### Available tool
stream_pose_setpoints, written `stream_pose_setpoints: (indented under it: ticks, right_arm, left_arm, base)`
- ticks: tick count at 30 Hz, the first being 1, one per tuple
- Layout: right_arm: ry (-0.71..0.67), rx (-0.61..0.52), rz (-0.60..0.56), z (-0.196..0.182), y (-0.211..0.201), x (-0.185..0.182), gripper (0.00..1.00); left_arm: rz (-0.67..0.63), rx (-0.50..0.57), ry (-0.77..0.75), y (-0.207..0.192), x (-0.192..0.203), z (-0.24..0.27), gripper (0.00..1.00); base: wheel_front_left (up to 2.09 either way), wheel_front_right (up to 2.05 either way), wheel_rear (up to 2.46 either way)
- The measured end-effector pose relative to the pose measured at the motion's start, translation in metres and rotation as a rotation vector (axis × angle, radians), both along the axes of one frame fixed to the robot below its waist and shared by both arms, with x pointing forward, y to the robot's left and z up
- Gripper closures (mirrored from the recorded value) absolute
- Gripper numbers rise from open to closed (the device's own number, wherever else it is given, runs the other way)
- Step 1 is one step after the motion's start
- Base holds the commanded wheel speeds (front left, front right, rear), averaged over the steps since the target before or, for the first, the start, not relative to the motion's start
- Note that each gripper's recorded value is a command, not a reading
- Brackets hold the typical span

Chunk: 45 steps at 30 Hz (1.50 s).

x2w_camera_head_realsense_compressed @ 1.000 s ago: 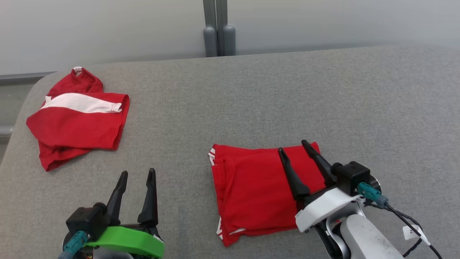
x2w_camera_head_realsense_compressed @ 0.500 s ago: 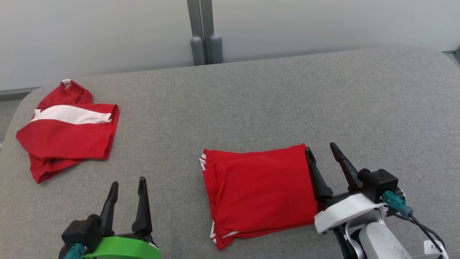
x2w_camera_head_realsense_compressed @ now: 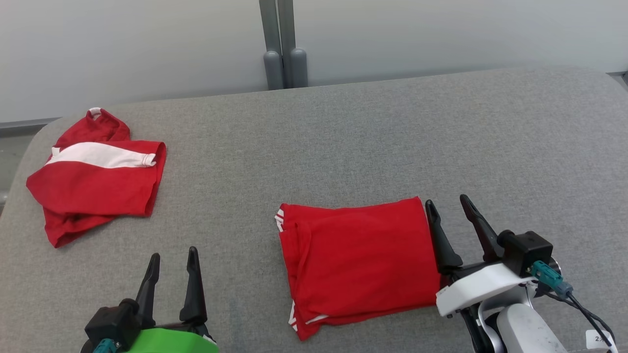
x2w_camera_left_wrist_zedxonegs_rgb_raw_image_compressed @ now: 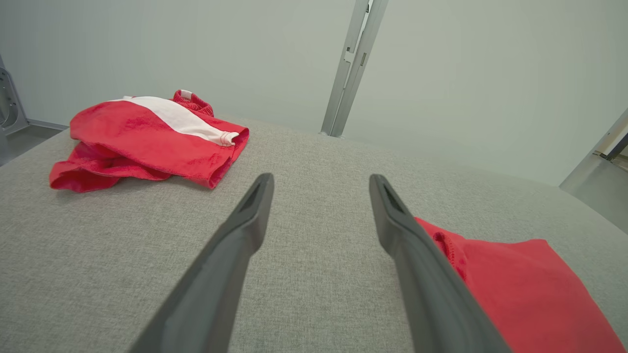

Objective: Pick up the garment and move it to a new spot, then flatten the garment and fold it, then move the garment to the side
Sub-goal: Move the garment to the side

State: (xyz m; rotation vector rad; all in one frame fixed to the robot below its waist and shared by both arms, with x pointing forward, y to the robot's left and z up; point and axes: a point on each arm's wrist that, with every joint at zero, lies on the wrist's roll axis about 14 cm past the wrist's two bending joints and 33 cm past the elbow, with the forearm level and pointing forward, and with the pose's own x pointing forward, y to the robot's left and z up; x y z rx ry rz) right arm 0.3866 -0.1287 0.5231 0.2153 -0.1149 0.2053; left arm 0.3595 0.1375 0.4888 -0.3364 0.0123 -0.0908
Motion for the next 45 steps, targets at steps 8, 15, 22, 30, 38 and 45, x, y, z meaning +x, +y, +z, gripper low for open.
stream_pose_setpoints:
  ticks: [8,15,22,30,38,45]
  right_arm:
    - [0.001,0.001,-0.015,0.000,-0.005,0.002,0.00]
    - [0.161,-0.061,-0.063,-0.037,-0.025,0.006,0.00]
    - [0.421,-0.123,-0.005,-0.088,-0.018,0.011,0.00]
    - [0.605,-0.133,0.085,-0.126,0.000,0.018,0.00]
    - [0.652,-0.134,0.154,-0.138,0.018,0.030,0.77]
    - [0.560,-0.126,0.108,-0.121,0.001,0.047,1.00]
  left_arm:
    - [0.004,0.003,-0.001,0.002,0.001,-0.002,0.00]
    - [0.007,0.000,0.007,0.003,0.001,-0.005,0.00]
    - [0.035,-0.008,0.024,0.010,0.002,-0.012,0.00]
    - [0.075,-0.009,0.046,0.022,0.003,-0.020,0.00]
    - [0.107,-0.006,0.073,0.032,0.003,-0.029,0.00]
    - [0.070,0.010,0.066,0.022,0.013,-0.030,0.00]
  base:
    - [0.00,0.00,0.00]
    - [0.00,0.00,0.00]
    - [0.00,0.00,0.00]
    - [0.00,0.00,0.00]
    - [0.00,0.00,0.00]
    - [0.00,0.00,0.00]
